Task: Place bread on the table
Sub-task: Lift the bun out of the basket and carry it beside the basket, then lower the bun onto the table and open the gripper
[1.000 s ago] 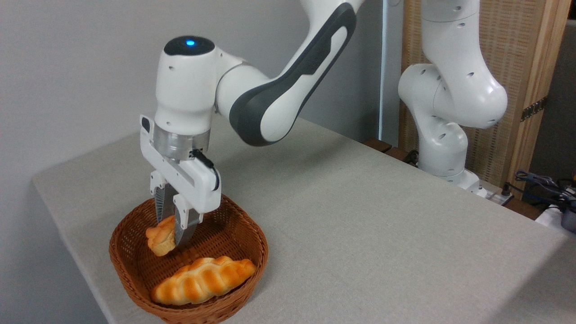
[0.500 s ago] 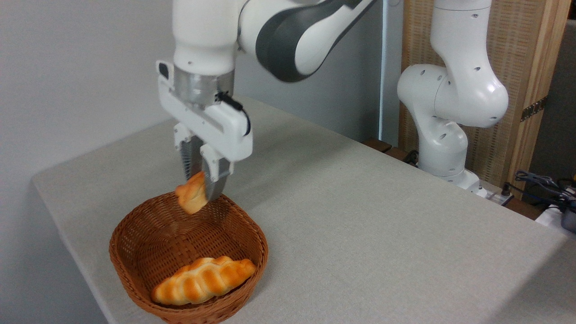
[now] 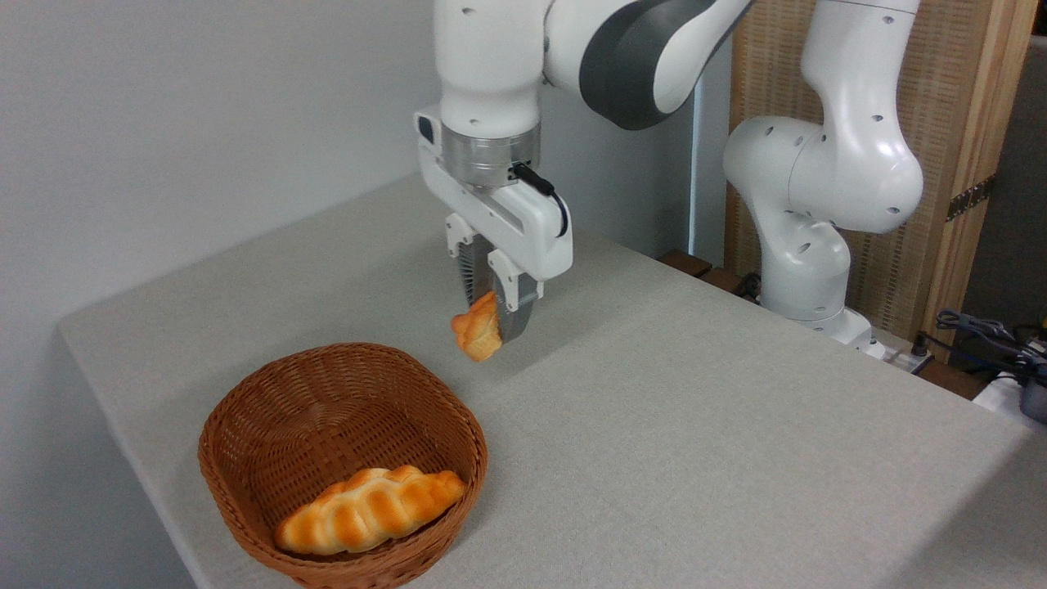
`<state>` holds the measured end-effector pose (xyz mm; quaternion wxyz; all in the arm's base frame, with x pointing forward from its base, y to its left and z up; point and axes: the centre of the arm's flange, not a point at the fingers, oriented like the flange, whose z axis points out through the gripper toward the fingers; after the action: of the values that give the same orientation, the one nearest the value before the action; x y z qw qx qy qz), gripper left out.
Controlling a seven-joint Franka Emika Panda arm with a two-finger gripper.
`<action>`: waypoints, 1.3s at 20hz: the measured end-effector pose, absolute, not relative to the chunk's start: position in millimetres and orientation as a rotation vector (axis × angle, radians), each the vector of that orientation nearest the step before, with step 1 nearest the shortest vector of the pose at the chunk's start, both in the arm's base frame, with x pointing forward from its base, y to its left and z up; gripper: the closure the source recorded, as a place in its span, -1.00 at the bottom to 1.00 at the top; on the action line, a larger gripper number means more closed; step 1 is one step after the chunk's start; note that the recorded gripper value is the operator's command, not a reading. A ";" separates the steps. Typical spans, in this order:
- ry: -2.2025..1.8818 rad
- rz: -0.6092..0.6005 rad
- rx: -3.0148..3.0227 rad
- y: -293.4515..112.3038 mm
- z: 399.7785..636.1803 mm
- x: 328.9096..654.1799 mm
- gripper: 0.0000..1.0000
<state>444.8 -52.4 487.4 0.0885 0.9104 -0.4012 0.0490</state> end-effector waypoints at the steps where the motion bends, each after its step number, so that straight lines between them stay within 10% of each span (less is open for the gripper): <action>1: -1.212 0.135 2.698 -58.1 483.6 436.9 -0.98; 26: -1.459 0.028 2.589 -120.4 481.8 412.4 -1.00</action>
<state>412.4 -120.4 481.8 0.0847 0.8679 -0.4893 0.0093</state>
